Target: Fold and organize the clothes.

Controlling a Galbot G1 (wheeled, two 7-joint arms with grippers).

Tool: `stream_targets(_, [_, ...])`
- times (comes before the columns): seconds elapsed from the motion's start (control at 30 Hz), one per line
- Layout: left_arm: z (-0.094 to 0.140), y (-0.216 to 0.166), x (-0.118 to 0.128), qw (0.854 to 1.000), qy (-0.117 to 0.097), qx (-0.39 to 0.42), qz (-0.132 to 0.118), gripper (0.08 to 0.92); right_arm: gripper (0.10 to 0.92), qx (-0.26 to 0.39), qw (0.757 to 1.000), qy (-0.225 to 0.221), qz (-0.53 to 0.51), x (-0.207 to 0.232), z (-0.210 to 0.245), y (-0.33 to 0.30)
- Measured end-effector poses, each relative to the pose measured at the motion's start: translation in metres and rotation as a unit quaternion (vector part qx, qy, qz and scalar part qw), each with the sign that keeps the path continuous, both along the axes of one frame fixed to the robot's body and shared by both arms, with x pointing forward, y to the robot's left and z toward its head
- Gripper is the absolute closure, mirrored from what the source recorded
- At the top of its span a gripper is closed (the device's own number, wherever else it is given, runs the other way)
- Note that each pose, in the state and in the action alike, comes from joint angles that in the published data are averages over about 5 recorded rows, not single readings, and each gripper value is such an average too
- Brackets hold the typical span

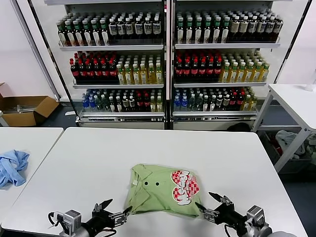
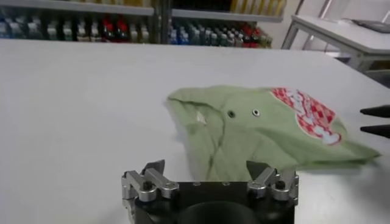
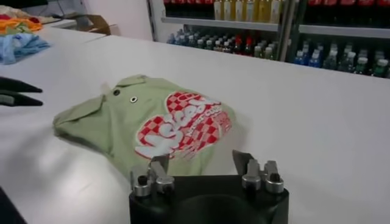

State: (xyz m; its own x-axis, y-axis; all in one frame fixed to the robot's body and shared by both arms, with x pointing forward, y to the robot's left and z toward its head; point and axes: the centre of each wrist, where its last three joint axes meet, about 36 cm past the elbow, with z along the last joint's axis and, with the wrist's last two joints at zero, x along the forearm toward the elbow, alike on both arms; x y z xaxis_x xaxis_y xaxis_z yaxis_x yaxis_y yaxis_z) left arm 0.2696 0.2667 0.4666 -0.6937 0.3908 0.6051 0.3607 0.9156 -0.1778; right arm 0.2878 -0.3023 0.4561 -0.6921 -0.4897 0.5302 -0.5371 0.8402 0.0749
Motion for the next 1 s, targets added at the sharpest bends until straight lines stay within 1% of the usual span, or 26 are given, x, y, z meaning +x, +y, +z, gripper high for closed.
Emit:
stream_targets(0.07, [-0.002, -0.002, 0.001, 1.0, 0.004, -0.004, -0.004, 0.177, 0.25, 0.0, 1.0, 0.005, 0.001, -0.003, 0.0, 0.002])
stream_targets(0.17, [-0.006, -0.005, 0.005, 1.0, 0.009, -0.011, -0.009, 0.177, 0.208, 0.0, 1.0, 0.011, 0.001, -0.005, -0.001, 0.004])
stream_targets(0.37, [-0.015, -0.008, 0.016, 1.0, 0.014, -0.02, -0.013, 0.177, 0.202, 0.008, 1.0, 0.024, -0.002, -0.008, -0.007, 0.011])
stream_targets(0.47, [-0.019, -0.008, 0.021, 1.0, 0.015, -0.022, -0.016, 0.177, 0.228, 0.01, 0.999, 0.03, -0.001, -0.009, -0.009, 0.014])
stream_targets(0.6, [-0.023, -0.011, 0.025, 0.999, 0.017, -0.026, -0.019, 0.177, 0.322, 0.013, 0.999, 0.038, 0.001, -0.01, -0.013, 0.017])
stream_targets(0.77, [-0.03, -0.014, 0.028, 0.999, 0.024, -0.03, -0.023, 0.18, 0.469, 0.017, 0.999, 0.043, 0.001, -0.01, -0.017, 0.021])
stream_targets(0.87, [-0.032, -0.015, 0.029, 0.999, 0.026, -0.032, -0.025, 0.222, 0.556, 0.018, 0.999, 0.045, 0.003, -0.01, -0.019, 0.024])
stream_targets(1.0, [-0.034, -0.015, 0.03, 0.999, 0.028, -0.033, -0.028, 0.336, 0.668, 0.019, 0.999, 0.05, 0.006, -0.01, -0.023, 0.026])
